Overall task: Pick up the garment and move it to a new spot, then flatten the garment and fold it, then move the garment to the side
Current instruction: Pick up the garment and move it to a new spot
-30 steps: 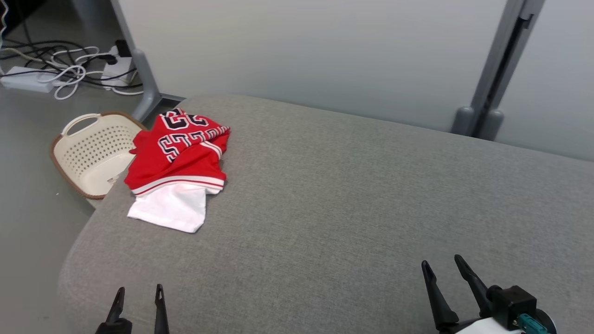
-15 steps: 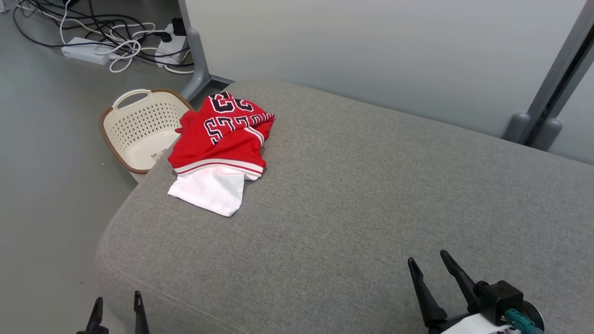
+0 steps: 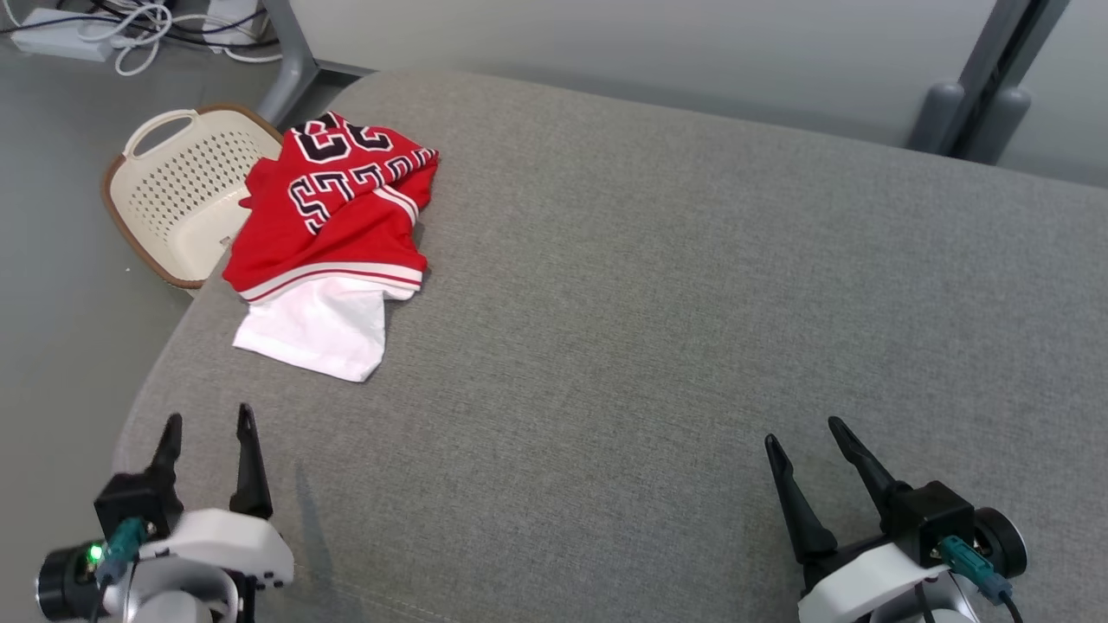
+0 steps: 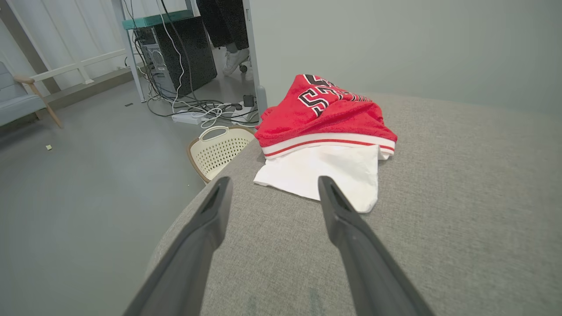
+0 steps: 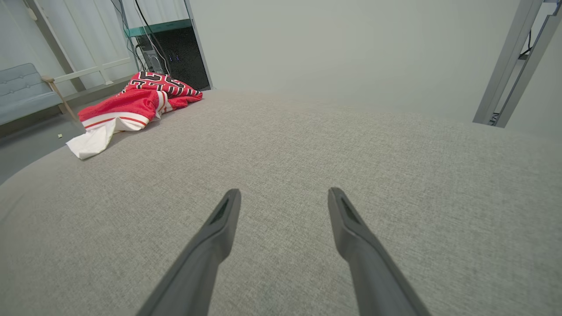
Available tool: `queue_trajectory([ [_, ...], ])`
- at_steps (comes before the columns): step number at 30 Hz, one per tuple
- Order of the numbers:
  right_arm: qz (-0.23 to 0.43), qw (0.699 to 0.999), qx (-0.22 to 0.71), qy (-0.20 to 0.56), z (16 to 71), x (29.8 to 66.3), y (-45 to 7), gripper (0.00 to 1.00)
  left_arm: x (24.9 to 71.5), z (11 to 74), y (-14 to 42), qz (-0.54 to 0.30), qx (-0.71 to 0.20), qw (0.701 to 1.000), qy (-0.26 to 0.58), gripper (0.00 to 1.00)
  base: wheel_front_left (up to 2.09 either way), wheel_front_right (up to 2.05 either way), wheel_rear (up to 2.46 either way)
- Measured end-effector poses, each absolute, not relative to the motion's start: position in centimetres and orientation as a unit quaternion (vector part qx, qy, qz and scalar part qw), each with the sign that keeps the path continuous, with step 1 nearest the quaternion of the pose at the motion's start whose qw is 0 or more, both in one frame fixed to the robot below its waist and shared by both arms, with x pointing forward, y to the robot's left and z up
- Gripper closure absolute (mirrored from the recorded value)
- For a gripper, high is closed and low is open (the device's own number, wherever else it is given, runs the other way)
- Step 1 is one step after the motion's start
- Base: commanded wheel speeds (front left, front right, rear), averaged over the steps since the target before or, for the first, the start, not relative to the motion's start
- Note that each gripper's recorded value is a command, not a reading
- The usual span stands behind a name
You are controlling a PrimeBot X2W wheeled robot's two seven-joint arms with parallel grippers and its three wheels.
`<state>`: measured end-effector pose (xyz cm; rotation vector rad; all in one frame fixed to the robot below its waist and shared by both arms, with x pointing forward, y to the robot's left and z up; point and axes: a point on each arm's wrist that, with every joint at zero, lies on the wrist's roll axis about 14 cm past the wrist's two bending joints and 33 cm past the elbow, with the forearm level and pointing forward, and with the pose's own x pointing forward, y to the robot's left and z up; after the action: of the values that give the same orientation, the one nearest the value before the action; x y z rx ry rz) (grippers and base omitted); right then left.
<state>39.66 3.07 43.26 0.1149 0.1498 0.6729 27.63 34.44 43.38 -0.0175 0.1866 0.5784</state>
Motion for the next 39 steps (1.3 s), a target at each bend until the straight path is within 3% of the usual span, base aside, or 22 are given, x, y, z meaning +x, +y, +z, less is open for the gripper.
queue_trajectory([
  [9,0.305,0.948,0.058,0.076,41.9,42.1,1.4,0.0,36.6,43.0,36.5,0.22,0.038,0.967,0.127,0.0,0.0,0.0,0.0],
  [21,0.258,0.962,0.056,0.075,40.6,44.3,-2.4,0.0,44.6,40.1,37.6,0.177,0.072,0.957,0.217,0.0,0.0,0.0,0.0],
  [35,0.23,0.969,0.051,0.07,40.3,45.2,-4.8,0.0,46.1,34.9,36.9,0.185,0.059,0.926,0.322,0.0,0.0,0.0,0.0],
  [36,0.229,0.97,0.051,0.07,40.3,45.2,-4.9,0.0,46.1,34.8,36.8,0.188,0.053,0.927,0.321,0.65,0.0,0.0,0.0],
  [37,0.228,0.97,0.051,0.069,40.4,45.2,-5.0,0.0,46.1,34.8,36.7,0.187,0.052,0.927,0.321,1.0,0.0,0.0,0.0],
  [39,0.226,0.97,0.052,0.066,40.8,45.2,-5.0,0.0,46.2,35.0,36.5,0.188,0.046,0.93,0.314,1.0,0.0,0.0,0.0],
])
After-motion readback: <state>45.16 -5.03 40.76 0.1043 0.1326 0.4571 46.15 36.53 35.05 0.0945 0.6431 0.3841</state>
